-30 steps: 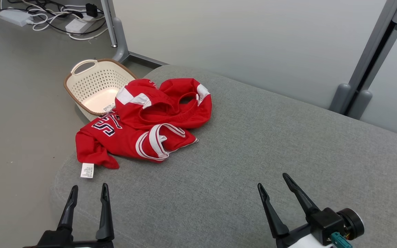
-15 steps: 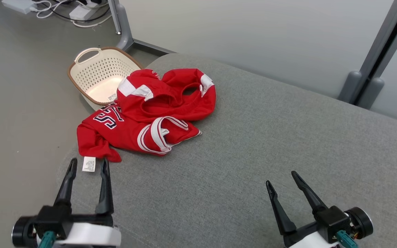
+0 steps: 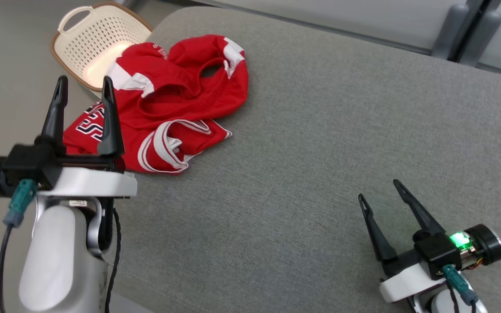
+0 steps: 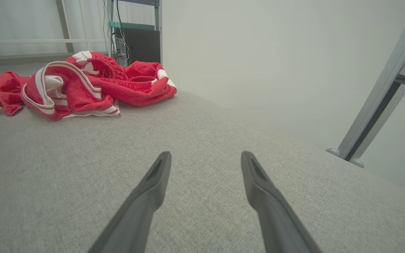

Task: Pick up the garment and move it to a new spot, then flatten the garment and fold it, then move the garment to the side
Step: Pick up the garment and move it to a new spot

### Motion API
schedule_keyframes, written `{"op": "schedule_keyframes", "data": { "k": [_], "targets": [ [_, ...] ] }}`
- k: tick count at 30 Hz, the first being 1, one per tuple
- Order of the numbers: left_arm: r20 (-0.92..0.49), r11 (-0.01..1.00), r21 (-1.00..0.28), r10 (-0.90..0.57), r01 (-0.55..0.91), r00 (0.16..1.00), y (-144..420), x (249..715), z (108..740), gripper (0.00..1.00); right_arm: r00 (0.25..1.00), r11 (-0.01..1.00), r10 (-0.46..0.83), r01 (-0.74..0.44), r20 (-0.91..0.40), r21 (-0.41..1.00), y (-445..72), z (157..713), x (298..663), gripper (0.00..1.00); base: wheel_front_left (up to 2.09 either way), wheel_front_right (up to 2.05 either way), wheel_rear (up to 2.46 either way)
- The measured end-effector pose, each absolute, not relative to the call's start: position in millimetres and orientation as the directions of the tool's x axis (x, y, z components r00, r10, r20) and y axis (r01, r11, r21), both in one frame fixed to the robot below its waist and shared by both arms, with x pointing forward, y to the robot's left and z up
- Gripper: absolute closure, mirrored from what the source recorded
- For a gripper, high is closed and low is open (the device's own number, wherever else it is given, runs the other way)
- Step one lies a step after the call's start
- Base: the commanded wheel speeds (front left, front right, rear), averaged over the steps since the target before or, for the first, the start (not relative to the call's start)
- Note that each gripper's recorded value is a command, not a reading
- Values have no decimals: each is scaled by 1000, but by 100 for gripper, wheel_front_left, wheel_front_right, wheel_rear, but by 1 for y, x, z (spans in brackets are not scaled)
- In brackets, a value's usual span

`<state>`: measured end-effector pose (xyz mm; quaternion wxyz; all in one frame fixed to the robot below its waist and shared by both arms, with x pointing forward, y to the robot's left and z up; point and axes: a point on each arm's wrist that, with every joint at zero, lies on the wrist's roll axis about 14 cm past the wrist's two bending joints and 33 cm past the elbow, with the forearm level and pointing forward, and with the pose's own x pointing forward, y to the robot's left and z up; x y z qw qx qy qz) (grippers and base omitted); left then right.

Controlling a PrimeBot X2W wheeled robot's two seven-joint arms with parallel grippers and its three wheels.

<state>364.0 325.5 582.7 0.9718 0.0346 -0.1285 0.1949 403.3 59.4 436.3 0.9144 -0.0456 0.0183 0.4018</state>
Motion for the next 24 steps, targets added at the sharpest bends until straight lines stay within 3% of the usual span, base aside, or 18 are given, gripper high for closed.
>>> {"op": "schedule_keyframes", "data": {
  "k": [5,9,16,24],
  "targets": [
    [201,942,14,326,-336,924,321,423,565,0,712,707,694,-702,-105,-90,33,415,426,0,0,0,0],
    [-10,956,-4,293,-293,956,310,466,497,0,745,738,656,-667,-124,-104,10,403,436,0,0,0,0],
    [-202,968,-74,221,-240,954,287,505,442,0,786,774,609,-619,-106,-135,-15,408,444,0,0,0,0],
    [-391,972,-94,162,-215,906,269,518,394,0,806,791,589,-589,-51,-169,-29,423,451,0,0,0,0]
  ]
}}
